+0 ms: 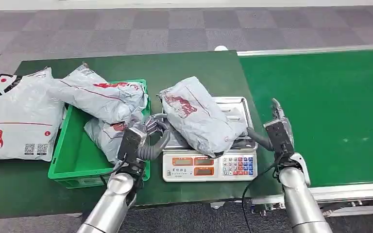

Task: Moved the parcel from conveyor to table for the left to box.

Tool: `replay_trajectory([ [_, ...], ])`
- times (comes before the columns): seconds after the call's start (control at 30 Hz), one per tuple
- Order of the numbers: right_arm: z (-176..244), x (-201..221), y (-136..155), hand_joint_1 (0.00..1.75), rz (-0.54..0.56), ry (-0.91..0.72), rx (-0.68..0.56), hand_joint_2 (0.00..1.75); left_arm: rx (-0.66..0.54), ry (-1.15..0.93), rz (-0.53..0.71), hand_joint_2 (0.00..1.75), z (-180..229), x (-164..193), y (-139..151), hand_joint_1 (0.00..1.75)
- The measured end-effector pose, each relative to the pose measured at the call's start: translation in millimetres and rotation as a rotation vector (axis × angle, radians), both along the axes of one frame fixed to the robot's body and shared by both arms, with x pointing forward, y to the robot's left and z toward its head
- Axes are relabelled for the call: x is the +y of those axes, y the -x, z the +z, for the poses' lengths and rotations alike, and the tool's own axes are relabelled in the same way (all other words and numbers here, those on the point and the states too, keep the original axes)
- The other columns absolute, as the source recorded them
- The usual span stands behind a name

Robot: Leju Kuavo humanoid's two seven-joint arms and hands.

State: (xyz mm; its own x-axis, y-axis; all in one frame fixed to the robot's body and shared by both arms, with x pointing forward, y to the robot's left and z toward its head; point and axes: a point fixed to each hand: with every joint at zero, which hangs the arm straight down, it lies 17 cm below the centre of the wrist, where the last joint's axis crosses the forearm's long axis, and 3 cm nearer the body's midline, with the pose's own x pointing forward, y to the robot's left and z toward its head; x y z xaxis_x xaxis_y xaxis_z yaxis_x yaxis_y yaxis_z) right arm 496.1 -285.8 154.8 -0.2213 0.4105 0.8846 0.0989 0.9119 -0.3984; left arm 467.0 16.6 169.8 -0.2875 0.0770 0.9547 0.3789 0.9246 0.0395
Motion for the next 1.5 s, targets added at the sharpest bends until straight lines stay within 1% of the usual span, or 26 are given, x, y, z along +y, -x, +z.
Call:
replay_trajectory([
  [0.1,0,6,2,0.00,0.044,-0.057,0.002,1.75,-0.008,-0.021,0.015,1.75,0,1,-2,0.00],
  [0.27,11,35,14,0.00,0.215,-0.258,-0.003,1.75,-0.036,-0.062,0.033,1.75,10,1,-12,0.00],
  [0.3,16,37,16,0.00,0.224,-0.272,-0.019,1.75,-0.049,-0.080,0.035,1.75,14,-1,-14,0.00],
  [0.47,38,38,18,0.00,0.193,-0.266,-0.086,1.75,-0.103,-0.171,0.034,1.75,29,-14,-23,0.00],
  [0.63,45,40,19,0.00,0.188,-0.259,-0.106,1.75,-0.117,-0.206,0.038,1.75,31,-19,-26,0.00],
  [0.73,45,34,16,0.00,0.141,-0.219,-0.107,1.75,-0.173,-0.341,0.078,1.75,31,-26,-33,0.00],
  [0.8,47,32,12,0.00,0.123,-0.207,-0.113,1.75,-0.232,-0.461,0.098,1.75,33,-35,-36,0.00],
  [0.9,53,31,4,0.00,0.119,-0.217,-0.121,1.75,-0.350,-0.710,0.052,1.75,28,-67,-34,0.00],
  [0.97,56,31,1,0.00,0.122,-0.221,-0.124,1.75,-0.382,-0.780,0.019,1.75,23,-81,-30,0.00],
  [1.07,54,31,-1,0.00,0.123,-0.223,-0.119,1.75,-0.388,-0.820,-0.005,1.75,17,-89,-28,0.00],
  [1.33,51,32,-2,0.00,0.133,-0.232,-0.110,1.75,-0.392,-0.880,-0.034,1.75,4,-93,-27,0.00],
  [1.43,54,37,0,0.00,0.166,-0.246,-0.120,1.75,-0.378,-0.986,-0.087,1.75,-13,-97,-26,0.00],
  [1.5,58,41,2,0.00,0.190,-0.250,-0.138,1.75,-0.345,-1.066,-0.141,1.75,-30,-100,-23,0.00],
])
